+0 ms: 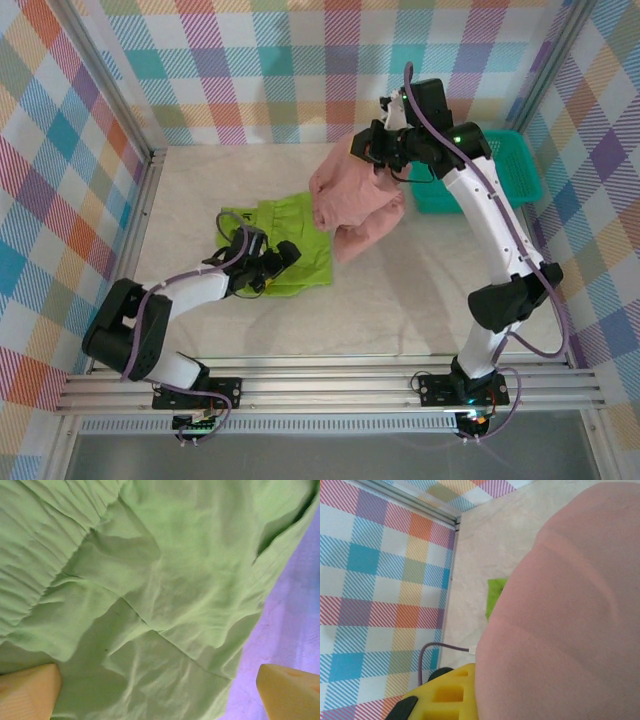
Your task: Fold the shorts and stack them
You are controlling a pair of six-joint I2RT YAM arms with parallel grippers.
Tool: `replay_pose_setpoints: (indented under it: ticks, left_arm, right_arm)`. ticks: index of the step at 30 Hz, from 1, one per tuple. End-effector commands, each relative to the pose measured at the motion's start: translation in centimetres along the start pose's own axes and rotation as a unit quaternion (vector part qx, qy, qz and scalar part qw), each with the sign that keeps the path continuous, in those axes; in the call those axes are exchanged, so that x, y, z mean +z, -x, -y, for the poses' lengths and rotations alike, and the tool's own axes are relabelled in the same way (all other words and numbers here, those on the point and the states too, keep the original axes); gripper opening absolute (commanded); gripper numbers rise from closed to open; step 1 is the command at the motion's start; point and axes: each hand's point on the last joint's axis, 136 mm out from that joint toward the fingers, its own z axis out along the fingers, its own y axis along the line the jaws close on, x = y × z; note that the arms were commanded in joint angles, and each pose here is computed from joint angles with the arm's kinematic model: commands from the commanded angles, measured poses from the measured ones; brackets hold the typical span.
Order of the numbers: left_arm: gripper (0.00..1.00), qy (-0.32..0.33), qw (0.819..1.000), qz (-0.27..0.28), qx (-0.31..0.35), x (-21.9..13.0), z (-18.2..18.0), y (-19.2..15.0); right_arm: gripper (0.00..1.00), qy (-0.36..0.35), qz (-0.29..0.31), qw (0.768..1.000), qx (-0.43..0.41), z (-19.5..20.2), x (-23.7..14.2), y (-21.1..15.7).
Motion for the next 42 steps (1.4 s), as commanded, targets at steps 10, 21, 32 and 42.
replay_pose_setpoints:
  ticks: [10,21,32,42]
  left_arm:
    - [1.0,-0.025,0.984,0.171,-0.042,-15.9,-0.1,9.2]
    - [1.0,-0.011,0.975,0.218,-0.029,-19.0,-0.7,9.5]
    - [1.0,-0.005,0.952,0.306,-0.019,-24.1,-1.1,9.5]
    - [1.0,-0.002,0.961,0.276,-0.018,-22.1,-1.6,9.2]
  right_arm:
    - [0.0,0.077,-0.009,0.997,-0.013,-6.3,4.9,-0.1]
    - [0.0,0.199,-0.033,0.979,0.002,-14.6,14.8,-3.0]
    - [0.0,0.297,-0.063,0.952,0.042,-16.5,23.8,-6.4]
    - [0.05,0.119,-0.076,0.986,0.086,-1.9,25.3,-8.3]
